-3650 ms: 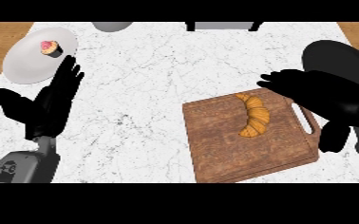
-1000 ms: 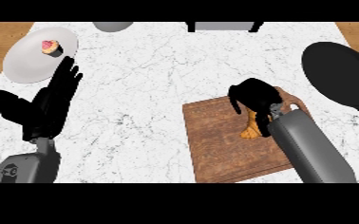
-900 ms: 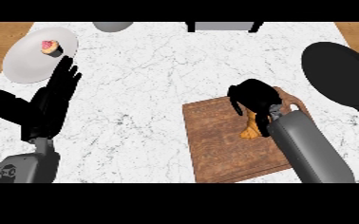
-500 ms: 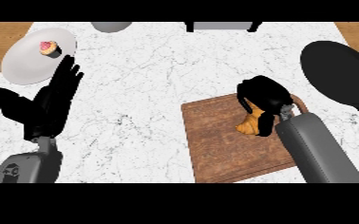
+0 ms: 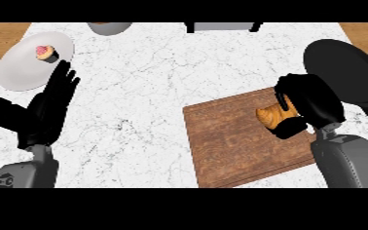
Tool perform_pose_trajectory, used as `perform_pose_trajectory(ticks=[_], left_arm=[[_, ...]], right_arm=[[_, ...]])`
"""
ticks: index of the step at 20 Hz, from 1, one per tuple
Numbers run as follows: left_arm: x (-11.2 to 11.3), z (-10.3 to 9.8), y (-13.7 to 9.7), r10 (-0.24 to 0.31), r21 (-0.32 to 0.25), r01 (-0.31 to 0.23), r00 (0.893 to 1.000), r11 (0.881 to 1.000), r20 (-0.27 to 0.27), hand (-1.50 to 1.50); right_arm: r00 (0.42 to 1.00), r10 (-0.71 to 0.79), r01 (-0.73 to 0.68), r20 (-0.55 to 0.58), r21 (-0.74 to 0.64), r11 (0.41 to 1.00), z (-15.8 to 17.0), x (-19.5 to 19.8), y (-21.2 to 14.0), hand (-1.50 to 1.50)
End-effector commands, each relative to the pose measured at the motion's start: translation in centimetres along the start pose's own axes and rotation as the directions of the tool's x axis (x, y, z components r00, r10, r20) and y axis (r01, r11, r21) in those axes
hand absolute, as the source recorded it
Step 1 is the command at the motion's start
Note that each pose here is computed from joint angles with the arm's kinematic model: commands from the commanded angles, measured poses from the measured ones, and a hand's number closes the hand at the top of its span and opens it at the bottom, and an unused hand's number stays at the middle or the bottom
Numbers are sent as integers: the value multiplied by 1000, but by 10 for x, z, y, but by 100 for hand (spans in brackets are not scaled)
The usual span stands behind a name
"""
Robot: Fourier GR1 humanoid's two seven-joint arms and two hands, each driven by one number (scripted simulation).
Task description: Pick the croissant from the cutting board and place it in the pan
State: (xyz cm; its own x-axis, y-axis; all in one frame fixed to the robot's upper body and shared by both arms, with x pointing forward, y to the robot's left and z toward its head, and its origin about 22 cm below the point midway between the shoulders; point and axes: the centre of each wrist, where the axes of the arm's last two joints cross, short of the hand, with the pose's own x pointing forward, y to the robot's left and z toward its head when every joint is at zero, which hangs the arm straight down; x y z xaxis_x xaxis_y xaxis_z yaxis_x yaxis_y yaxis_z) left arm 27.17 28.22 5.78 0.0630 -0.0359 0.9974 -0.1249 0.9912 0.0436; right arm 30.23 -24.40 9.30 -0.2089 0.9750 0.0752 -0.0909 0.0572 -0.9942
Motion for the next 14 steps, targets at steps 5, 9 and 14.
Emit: perform_pose_trajectory(ticks=[5, 9, 14], left_arm=[[1, -5, -4, -15, -17, 15, 1000, 1000, 9, 0], [16, -5, -8, 3, -29, -3, 1000, 1000, -1, 0], [2, 3, 1, 1, -33, 0, 1000, 999, 7, 0]], right_arm=[[996, 38, -60, -75, -307, 950, 61, 10, -77, 150], [993, -39, -1, -113, -333, 943, 47, -3, -110, 150], [976, -129, 53, -177, -384, 922, 37, -42, -125, 150]])
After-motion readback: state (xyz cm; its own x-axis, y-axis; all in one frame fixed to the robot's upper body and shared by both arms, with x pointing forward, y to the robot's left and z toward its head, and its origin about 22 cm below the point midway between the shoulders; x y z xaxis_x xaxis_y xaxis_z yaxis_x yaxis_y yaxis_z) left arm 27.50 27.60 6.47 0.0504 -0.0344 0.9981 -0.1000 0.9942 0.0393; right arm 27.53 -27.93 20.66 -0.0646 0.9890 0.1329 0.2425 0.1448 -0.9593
